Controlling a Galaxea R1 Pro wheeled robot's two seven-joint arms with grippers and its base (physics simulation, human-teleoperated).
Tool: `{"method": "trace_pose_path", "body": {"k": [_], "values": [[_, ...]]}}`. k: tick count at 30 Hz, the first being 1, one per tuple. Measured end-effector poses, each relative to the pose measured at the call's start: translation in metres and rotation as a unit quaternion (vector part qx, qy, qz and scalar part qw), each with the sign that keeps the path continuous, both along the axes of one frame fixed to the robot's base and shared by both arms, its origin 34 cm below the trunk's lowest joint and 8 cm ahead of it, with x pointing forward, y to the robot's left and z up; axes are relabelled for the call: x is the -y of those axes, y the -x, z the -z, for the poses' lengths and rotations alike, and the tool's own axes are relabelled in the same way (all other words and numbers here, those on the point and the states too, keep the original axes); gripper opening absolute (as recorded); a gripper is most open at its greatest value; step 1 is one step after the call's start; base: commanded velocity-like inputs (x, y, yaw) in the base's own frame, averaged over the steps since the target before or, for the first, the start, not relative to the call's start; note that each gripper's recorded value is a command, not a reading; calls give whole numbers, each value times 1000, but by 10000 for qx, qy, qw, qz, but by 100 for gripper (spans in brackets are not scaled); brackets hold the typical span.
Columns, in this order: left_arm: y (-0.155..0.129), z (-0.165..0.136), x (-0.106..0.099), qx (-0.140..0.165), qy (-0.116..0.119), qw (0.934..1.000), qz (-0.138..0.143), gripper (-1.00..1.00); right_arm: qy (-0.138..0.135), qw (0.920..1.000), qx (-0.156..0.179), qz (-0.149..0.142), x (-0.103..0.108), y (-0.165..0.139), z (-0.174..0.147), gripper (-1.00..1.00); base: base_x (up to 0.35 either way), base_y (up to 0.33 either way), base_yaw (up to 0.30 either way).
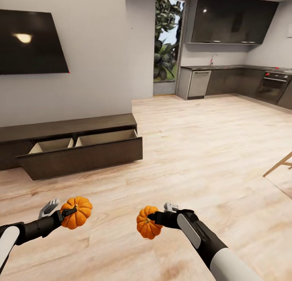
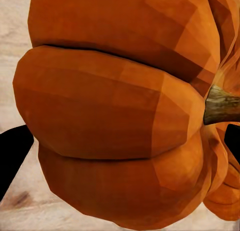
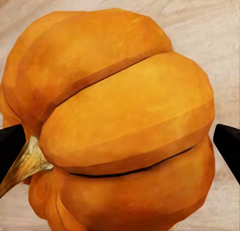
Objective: Place each of the two pumpkins and all three candles from the living room inside a cabinet in the living room (use any cabinet), then make sure every cabinet is closed, and position the cauldron so it is next to a table in the living room.
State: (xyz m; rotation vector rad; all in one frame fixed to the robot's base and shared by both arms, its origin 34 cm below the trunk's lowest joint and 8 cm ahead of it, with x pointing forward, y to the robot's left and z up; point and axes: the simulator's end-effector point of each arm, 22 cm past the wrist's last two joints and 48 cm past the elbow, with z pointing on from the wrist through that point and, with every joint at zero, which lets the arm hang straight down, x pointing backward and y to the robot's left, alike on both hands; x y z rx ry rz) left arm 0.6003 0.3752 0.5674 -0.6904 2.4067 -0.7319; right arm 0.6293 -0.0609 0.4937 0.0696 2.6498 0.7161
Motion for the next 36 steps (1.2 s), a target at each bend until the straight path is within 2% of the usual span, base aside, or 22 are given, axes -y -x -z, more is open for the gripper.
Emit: {"method": "trace_pose_path", "body": {"k": [10,16,20,27,36], "values": [[1,1,-1,-21,-24,10000,4,-100,-50,10000,38,-66,-10,1,-3,-100,344,6,259],[1,2,-1,-29,-16,10000,3,-100,-77,9999,96,-91,-13,0,-5,-100,345,0,37],[1,2,-1,-29,-15,10000,1,-100,35,9992,157,-361,-23,9,-2,-100,345,50,2],[2,2,-4,-34,-39,10000,-6,-100,7,9989,240,-413,-28,9,-3,-100,343,99,3],[2,2,-3,-34,-34,10000,-7,-100,22,9989,238,-412,-27,9,-3,-100,322,100,235]]}}
